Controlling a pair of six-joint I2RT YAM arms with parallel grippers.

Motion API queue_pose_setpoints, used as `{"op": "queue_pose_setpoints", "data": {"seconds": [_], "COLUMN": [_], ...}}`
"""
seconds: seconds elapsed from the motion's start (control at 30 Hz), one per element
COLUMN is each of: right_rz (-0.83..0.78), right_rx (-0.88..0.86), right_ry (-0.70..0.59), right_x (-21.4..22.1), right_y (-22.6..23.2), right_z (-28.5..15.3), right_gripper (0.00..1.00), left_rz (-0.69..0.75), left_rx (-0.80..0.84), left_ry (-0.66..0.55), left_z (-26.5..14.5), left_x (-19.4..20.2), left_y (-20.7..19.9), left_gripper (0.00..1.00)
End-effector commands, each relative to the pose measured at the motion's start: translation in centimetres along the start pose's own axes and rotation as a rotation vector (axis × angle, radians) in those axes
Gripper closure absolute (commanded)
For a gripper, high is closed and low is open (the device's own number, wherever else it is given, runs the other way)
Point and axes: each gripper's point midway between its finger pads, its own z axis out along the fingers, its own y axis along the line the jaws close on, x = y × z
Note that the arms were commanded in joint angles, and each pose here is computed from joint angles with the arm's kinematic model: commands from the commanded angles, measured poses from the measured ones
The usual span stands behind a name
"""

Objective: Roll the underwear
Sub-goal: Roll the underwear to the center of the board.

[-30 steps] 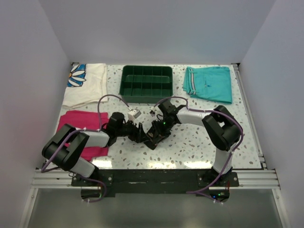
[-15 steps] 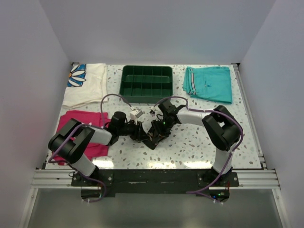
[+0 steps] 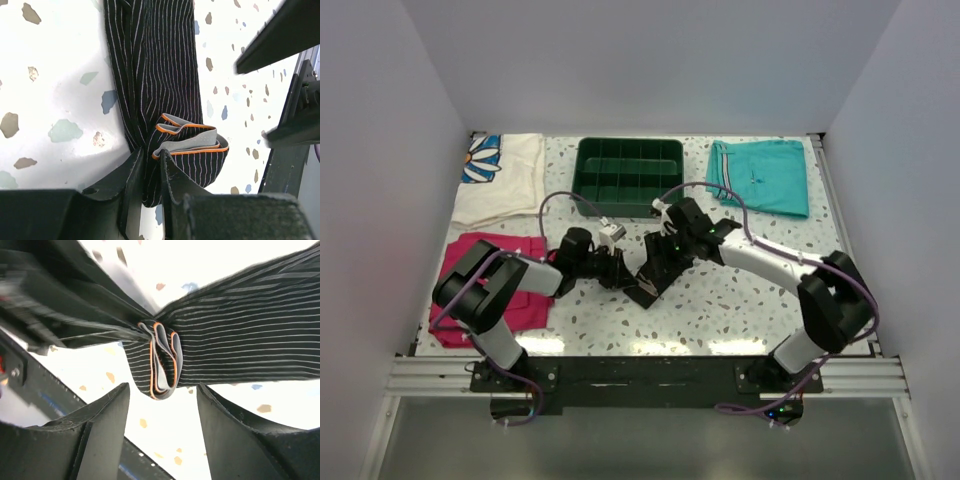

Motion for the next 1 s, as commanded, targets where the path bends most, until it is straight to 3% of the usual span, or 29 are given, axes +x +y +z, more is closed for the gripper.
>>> {"op": "queue_pose_setpoints", "data": {"seconds": [0.0,0.17,0.43,0.97], "right_rz": [-0.149,-0.33,-0.481,-0.659], "right_rx": [0.106,0.143,0.201,0.262], "right_ry": [-0.103,-0.094,-0.169,-0.034], "right_x": [-0.9,0.6,-0.3,1.7], "right_y": [-0.3,2.1,3.5,3.0], "right_z": [-1.6,-0.9,-0.5,3.0], "right_gripper": [0.4,0.42,0.44,0.45], "left_rz": [-0.058,-0.104,-0.186,-0.234], "left_rx": [-0.081,-0.109,-0.119,-0.122], "left_ry": [0.074,0.12,0.17,0.216], "left_z": [0.4,0.6,0.9,1.0], "left_x": [1.3,1.6,2.8,3.1], "left_y": [1.7,2.2,2.3,2.3], "left_gripper": [0.89,0.92,0.92,0.91]}}
